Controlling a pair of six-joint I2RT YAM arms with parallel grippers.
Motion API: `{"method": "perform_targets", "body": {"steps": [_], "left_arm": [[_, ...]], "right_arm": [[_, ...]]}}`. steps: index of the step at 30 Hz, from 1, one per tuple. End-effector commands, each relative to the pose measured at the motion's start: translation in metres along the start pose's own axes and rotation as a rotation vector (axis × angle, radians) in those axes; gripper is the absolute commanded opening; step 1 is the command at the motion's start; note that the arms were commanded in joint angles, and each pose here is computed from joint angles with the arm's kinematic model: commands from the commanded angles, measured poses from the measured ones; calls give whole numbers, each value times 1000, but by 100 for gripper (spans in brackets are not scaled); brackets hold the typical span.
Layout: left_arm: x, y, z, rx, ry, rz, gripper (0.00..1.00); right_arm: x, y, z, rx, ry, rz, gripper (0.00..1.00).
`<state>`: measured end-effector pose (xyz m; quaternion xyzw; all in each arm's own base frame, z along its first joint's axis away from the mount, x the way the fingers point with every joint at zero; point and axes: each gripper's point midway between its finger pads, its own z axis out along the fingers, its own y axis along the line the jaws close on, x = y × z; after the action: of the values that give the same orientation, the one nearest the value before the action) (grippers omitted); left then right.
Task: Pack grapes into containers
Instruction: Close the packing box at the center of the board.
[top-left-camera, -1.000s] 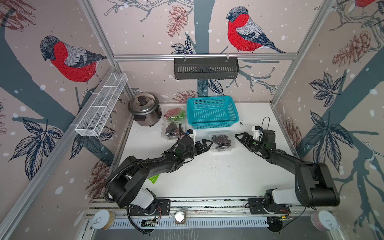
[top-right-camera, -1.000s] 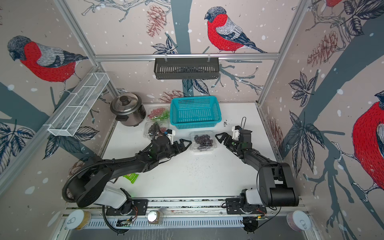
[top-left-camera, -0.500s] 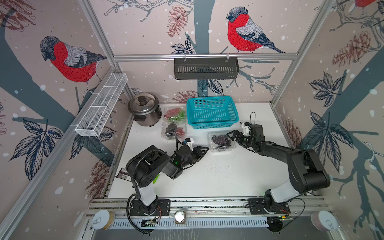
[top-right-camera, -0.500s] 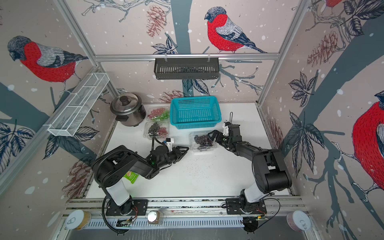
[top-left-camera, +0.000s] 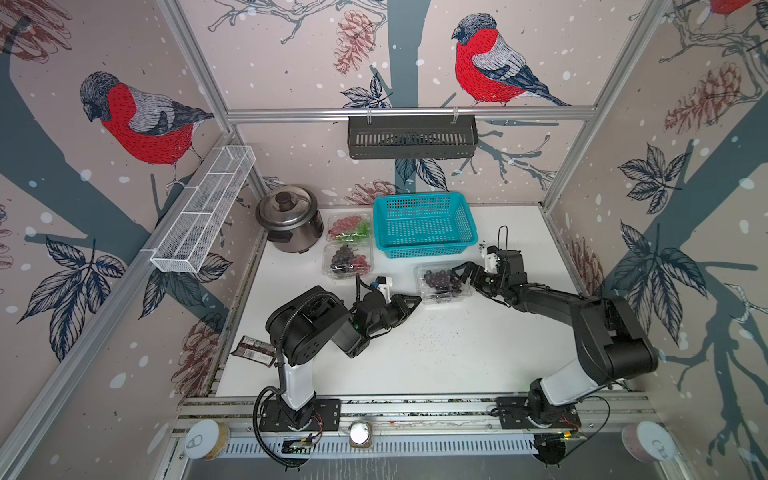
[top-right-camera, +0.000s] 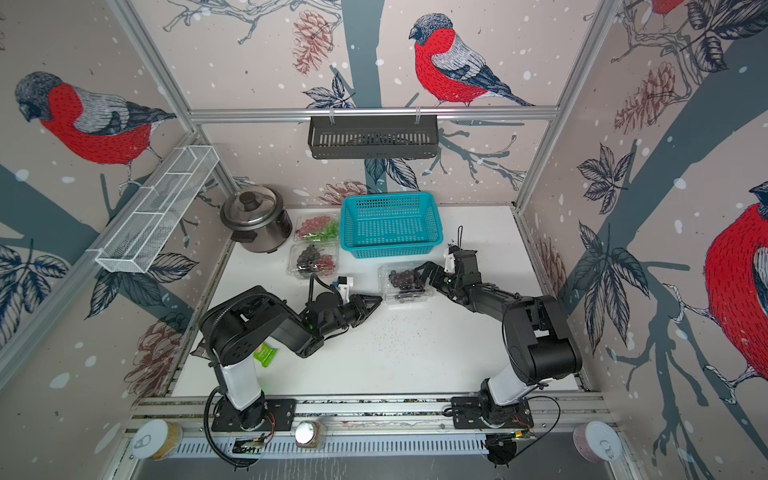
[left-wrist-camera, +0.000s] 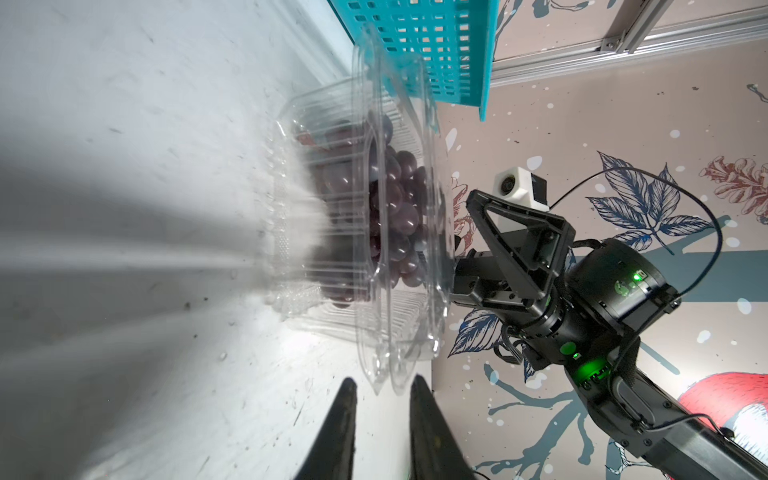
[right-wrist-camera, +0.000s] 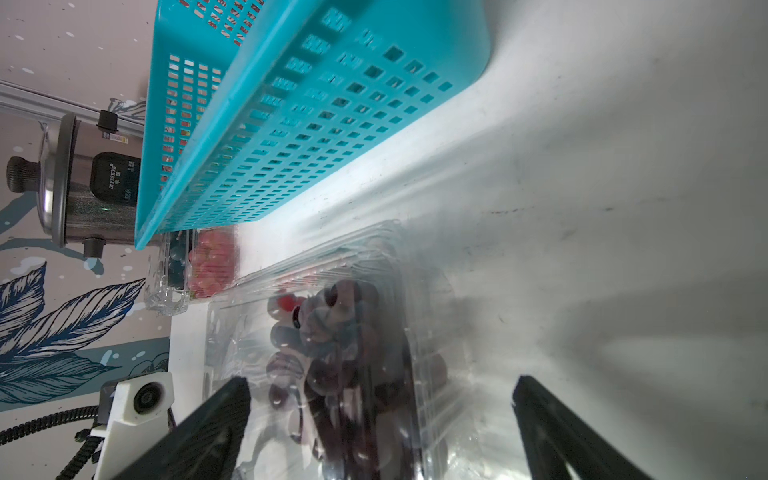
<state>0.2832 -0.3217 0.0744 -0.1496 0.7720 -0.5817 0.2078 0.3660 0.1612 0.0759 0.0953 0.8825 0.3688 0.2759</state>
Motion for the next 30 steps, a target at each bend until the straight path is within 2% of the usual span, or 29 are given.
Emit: {"method": "perform_targets", "body": {"steps": [1,10,22,30], "left_arm": [[-2,-16,3,65,0,3,23],[-2,-13,12,62,11,-4,23],[-3,-2,14,36,5,-25,11],[-2,-1,14,41,9,-34,8]], "right_arm": [[-4,4,1,-12,-21,-10,100],[1,4,1,-14,-14,-10,100],[5,4,2,-16,-4,-10,100],[6,4,1,-16,-3,-10,100]]}}
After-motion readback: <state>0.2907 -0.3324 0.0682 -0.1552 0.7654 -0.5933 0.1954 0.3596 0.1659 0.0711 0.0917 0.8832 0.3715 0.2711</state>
